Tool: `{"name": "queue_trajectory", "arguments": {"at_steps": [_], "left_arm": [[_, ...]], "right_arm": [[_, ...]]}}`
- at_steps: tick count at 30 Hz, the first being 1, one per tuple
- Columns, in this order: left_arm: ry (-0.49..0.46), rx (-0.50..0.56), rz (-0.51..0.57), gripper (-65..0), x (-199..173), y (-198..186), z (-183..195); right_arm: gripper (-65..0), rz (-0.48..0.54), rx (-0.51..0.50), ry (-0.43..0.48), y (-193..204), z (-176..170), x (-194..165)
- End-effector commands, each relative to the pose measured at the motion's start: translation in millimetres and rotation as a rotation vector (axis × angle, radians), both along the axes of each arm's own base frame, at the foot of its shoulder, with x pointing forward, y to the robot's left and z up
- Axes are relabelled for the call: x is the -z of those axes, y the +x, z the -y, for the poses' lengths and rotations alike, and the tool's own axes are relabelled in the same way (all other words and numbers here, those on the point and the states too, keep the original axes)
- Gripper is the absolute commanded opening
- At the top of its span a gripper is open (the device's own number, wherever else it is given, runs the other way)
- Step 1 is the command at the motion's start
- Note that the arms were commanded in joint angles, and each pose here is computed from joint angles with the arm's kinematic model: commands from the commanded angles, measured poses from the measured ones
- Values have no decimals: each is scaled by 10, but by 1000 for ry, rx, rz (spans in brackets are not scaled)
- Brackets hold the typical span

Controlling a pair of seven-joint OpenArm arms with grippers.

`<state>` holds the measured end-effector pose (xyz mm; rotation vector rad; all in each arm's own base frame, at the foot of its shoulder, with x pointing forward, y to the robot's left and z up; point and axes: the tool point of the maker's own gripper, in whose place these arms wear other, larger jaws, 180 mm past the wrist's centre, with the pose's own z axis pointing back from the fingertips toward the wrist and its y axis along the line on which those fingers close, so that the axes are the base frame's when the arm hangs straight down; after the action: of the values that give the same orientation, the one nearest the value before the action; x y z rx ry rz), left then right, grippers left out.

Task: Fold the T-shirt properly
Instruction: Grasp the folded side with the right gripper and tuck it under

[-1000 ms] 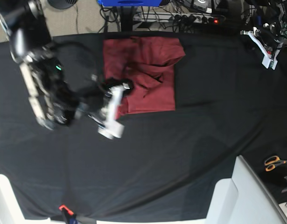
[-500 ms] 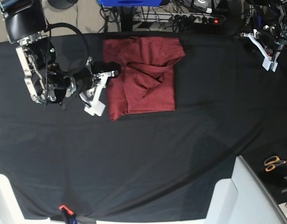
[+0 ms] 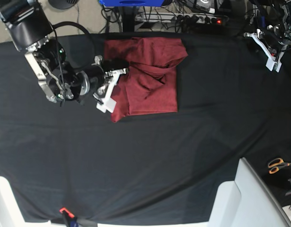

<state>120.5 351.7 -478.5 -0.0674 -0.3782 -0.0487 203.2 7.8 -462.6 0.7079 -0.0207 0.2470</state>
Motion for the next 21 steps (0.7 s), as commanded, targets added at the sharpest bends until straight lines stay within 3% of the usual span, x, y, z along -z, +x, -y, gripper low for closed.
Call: {"name": "queue_trajectory", "arguments": {"at_steps": [1,21], "left_arm": [[16,5,21,-650,-77,44,-76],[17,7,23,-650,-83,52,-75]], "right_arm": [[-645,30,5,29,112,-41,-104],[-645,68,13,98,674,-539,-344]]}}
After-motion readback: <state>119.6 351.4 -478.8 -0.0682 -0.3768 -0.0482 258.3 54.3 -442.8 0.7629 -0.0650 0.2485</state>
